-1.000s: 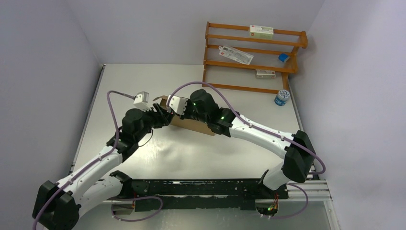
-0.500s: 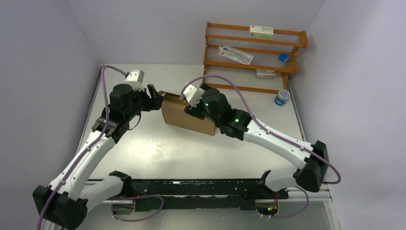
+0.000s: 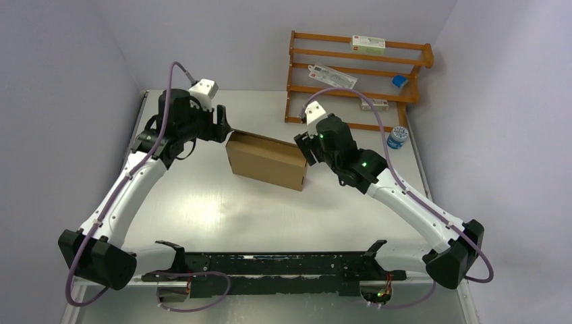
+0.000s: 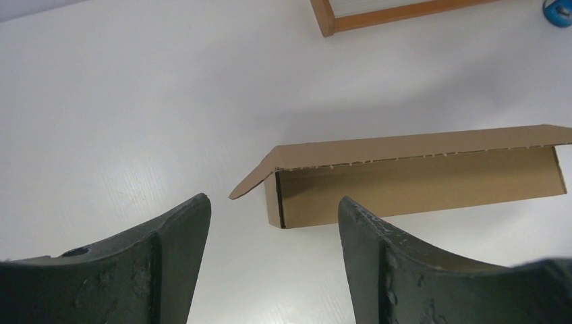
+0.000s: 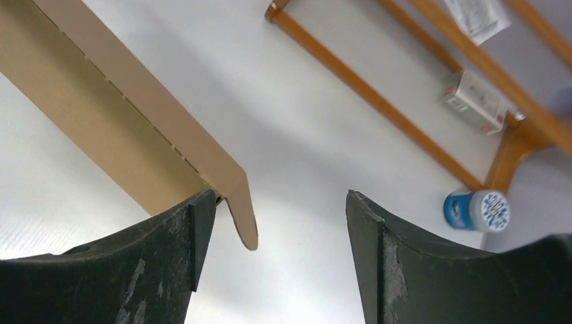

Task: Fold the paper box

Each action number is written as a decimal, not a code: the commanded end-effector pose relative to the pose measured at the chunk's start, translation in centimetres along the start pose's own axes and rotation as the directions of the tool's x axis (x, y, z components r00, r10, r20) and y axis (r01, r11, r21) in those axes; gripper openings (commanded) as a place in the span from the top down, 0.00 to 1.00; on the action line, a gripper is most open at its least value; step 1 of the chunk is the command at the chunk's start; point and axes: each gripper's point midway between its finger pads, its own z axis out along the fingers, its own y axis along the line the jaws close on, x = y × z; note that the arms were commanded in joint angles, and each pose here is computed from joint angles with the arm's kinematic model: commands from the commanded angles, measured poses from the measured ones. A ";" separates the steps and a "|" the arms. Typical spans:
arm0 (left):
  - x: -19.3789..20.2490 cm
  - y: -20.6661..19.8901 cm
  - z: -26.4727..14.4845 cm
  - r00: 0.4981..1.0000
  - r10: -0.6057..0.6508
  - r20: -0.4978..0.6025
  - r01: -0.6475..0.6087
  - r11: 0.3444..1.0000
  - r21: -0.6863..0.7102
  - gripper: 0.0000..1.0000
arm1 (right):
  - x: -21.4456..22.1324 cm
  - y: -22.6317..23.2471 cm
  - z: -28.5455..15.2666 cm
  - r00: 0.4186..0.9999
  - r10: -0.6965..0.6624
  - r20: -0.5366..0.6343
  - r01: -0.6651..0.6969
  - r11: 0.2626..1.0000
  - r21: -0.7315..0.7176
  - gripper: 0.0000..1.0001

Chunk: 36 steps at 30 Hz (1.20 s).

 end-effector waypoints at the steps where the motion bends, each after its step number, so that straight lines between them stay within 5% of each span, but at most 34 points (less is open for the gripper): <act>1: -0.5 0.2 -0.4 0.994 0.104 -0.039 -0.103 0.994 0.037 0.25 | 3.5 1.0 0.2 0.994 0.045 -0.103 -0.049 0.998 -0.033 0.26; 12: 1.2 -0.3 1.0 0.979 0.165 -0.118 -0.150 0.981 0.126 0.26 | 5.0 1.7 1.2 0.988 0.050 -0.145 -0.057 0.997 -0.044 0.48; 24: 1.3 0.6 2.7 0.966 0.200 -0.163 -0.182 0.976 0.122 0.27 | 5.0 2.5 1.1 0.990 0.037 -0.136 -0.051 0.994 -0.096 1.00; 36: 1.2 2.0 3.6 0.938 0.298 -0.176 -0.277 0.952 0.133 0.37 | 4.5 2.7 0.6 0.994 0.022 -0.105 -0.036 0.991 -0.127 1.00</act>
